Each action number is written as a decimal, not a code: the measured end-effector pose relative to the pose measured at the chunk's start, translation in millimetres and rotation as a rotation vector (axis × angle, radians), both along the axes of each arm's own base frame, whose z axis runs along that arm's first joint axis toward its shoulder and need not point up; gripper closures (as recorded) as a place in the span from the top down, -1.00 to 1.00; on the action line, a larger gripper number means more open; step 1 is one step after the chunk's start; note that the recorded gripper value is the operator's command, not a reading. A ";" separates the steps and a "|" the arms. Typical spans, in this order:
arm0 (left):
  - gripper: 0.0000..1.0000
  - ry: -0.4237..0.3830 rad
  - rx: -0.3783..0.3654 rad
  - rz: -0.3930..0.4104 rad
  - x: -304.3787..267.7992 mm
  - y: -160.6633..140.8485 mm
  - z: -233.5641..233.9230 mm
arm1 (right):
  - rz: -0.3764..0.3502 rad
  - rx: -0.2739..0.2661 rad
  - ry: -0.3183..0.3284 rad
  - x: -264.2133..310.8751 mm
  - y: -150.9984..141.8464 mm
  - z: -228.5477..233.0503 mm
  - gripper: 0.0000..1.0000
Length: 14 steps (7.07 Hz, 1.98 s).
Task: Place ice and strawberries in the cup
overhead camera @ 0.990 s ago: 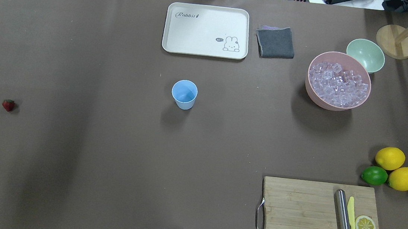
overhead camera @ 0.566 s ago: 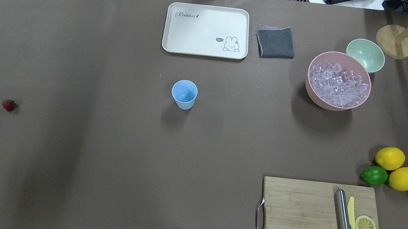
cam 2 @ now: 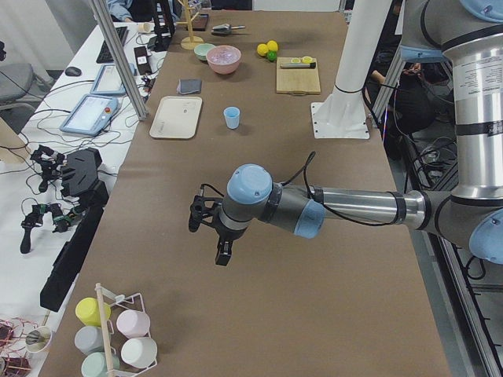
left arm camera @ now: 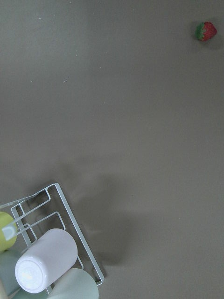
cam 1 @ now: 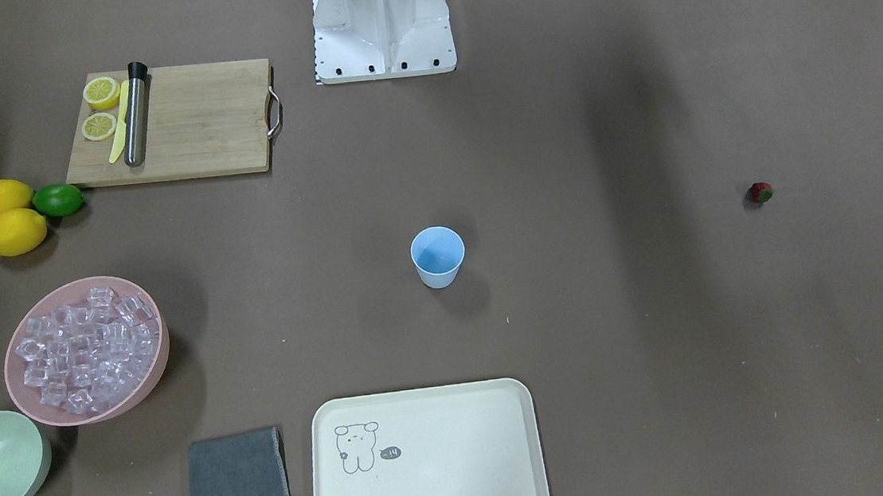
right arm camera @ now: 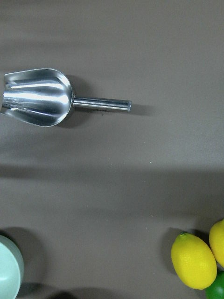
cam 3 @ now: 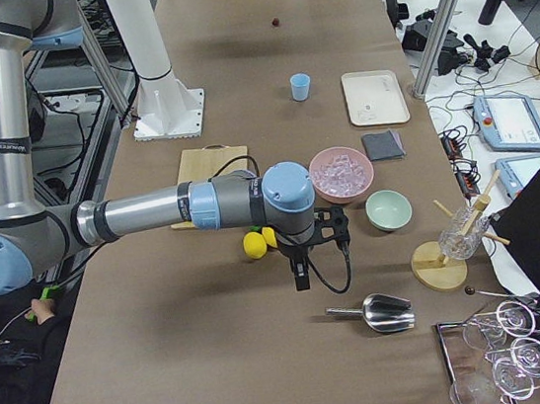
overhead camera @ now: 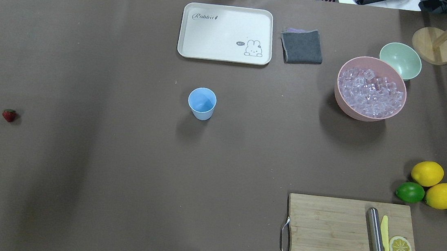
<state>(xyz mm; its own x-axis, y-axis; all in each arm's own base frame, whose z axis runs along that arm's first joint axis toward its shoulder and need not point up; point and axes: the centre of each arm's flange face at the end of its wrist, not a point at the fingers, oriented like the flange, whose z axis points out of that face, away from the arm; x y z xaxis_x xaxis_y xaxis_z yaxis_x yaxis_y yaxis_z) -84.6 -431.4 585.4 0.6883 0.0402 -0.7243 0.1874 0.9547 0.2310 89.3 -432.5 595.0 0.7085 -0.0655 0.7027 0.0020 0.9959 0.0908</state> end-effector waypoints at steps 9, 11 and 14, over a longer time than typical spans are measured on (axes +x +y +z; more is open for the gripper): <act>0.96 -0.010 0.013 0.017 5.0 -6.3 9.8 | 0.023 0.061 -0.007 -69.7 -78.4 -107.0 0.96; 0.96 -0.011 0.019 0.016 4.7 -10.5 7.2 | 0.019 0.058 -0.040 -147.8 -102.8 -169.7 0.95; 0.96 -0.010 0.020 0.013 4.3 -19.9 6.2 | -0.006 0.065 -0.017 -253.7 -116.0 -209.2 0.96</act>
<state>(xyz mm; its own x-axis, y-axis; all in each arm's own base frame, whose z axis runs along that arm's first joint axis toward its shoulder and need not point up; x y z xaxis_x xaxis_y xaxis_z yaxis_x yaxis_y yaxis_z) -80.3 -451.3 591.6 0.6948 0.0634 -0.7164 0.1729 0.9522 0.2519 -164.4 -548.5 385.8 0.6960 -0.1157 0.7086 0.0058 0.9878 0.1556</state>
